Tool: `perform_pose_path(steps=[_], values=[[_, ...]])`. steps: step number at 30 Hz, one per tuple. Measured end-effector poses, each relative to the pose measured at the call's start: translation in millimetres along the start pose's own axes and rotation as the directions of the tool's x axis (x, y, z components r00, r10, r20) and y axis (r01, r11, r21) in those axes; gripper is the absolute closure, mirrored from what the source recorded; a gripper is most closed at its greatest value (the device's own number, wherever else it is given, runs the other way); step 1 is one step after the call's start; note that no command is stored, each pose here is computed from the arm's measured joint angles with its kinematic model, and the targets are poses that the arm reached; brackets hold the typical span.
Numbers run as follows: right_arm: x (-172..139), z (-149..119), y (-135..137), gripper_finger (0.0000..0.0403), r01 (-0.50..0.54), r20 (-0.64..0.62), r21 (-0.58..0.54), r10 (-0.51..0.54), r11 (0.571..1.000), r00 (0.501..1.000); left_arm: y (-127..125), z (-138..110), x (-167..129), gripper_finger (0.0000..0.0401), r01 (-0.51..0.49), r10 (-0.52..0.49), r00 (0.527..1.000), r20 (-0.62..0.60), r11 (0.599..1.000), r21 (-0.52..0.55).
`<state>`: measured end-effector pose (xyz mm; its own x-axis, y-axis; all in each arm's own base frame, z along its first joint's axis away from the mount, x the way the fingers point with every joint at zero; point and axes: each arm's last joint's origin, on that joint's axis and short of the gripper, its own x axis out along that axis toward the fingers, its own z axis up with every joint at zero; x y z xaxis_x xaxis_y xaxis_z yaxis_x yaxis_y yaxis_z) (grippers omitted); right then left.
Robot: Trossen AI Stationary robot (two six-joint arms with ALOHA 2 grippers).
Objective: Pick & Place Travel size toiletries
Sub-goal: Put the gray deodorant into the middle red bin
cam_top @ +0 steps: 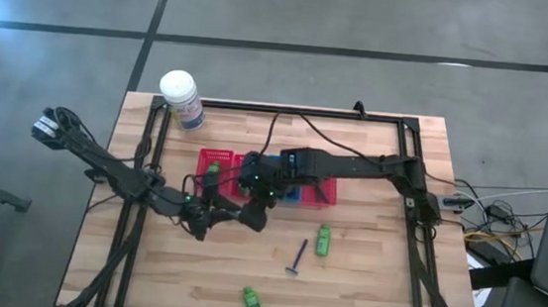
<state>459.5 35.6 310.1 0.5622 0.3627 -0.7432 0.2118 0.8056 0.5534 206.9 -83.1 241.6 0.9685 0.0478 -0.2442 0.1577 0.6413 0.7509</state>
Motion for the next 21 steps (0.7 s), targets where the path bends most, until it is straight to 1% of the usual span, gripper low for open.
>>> perform_pose_path(steps=[5, 10, 12, 14, 15, 17, 19, 21], values=[[-6, 0, 2, 0.0095, 0.024, -0.011, 0.003, -0.024, 1.0, 1.0, 2, -7, 2, 0.0284, -0.029, 0.03, 0.996, -0.078, 1.0, 0.008], [-16, -4, 4, 0.0071, 0.091, -0.013, 0.009, -0.091, 0.996, 0.996, 3, -11, 3, 0.0284, -0.046, 0.045, 0.992, -0.117, 0.999, -0.006], [-24, -8, 6, 0.0061, 0.149, -0.007, 0.012, -0.149, 0.989, 0.989, 4, -13, 3, 0.0284, -0.072, 0.07, 0.987, -0.147, 0.997, -0.005], [-35, -13, 11, 0.0052, 0.231, 0.032, 0.005, -0.231, 0.973, 0.972, 4, -16, 2, 0.0284, -0.105, 0.102, 0.977, -0.186, 0.995, -0.004], [-40, -17, 14, 0.0049, 0.285, 0.057, 0.009, -0.285, 0.958, 0.957, 3, -18, 2, 0.0284, -0.116, 0.111, 0.973, -0.201, 0.993, -0.013], [-56, -24, 21, 0.0043, 0.387, 0.131, 0.058, -0.392, 0.92, 0.911, 2, -22, 2, 0.0284, -0.132, 0.117, 0.966, -0.23, 0.99, -0.051], [-70, -34, 26, 0.004, 0.496, 0.186, 0.135, -0.513, 0.858, 0.838, 0, -25, 1, 0.0284, -0.153, 0.125, 0.959, -0.254, 0.984, -0.095], [-86, -44, 29, 0.004, 0.574, 0.233, 0.231, -0.618, 0.786, 0.751, -1, -30, 1, 0.0284, -0.19, 0.147, 0.947, -0.287, 0.973, -0.131]])
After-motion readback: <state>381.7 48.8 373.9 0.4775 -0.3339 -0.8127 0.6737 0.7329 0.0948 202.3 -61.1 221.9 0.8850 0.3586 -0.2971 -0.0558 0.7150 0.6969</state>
